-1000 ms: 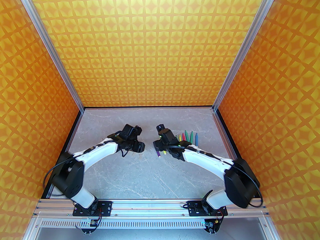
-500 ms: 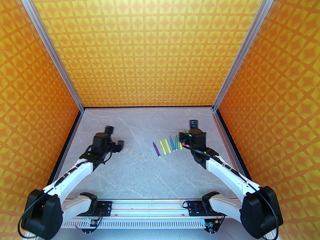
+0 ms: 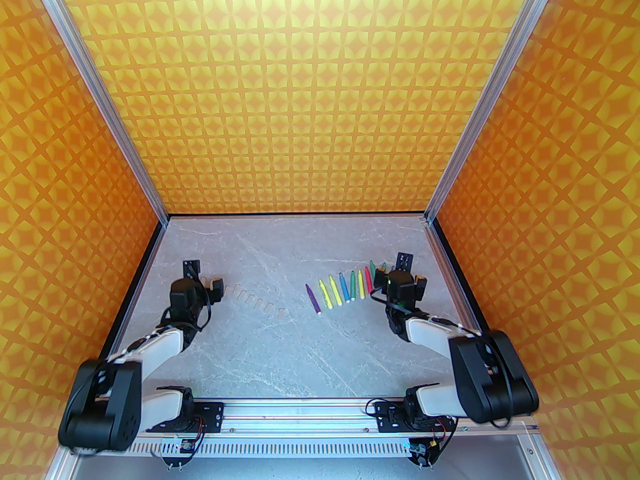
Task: Open the pen caps
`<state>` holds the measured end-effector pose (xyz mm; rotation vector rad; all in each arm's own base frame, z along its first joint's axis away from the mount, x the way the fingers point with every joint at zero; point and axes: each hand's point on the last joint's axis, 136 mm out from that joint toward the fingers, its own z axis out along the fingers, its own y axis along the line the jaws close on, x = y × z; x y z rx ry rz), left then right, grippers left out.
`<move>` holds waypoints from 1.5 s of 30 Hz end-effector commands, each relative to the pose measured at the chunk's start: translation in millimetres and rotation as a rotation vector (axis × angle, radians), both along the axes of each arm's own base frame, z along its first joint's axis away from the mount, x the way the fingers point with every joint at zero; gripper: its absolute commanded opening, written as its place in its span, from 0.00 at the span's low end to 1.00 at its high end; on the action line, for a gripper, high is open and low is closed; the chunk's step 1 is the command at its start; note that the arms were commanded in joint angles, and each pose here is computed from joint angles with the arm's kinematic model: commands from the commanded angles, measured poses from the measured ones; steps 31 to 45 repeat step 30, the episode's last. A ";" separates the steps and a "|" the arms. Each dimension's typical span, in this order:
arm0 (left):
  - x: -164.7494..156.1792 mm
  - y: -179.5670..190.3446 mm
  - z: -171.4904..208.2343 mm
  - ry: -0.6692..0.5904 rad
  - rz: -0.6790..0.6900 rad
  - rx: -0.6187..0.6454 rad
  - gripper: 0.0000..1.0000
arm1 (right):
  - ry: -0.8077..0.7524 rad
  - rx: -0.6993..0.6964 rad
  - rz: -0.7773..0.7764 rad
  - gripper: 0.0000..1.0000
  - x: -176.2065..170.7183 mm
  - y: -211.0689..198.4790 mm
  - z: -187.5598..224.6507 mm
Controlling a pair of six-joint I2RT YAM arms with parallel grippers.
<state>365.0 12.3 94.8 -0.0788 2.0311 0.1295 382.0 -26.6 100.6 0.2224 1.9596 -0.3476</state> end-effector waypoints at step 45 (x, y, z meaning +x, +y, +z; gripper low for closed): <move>30.9 28.2 14.7 -0.203 0.073 0.007 0.99 | -0.142 0.017 0.122 0.98 10.6 16.6 14.3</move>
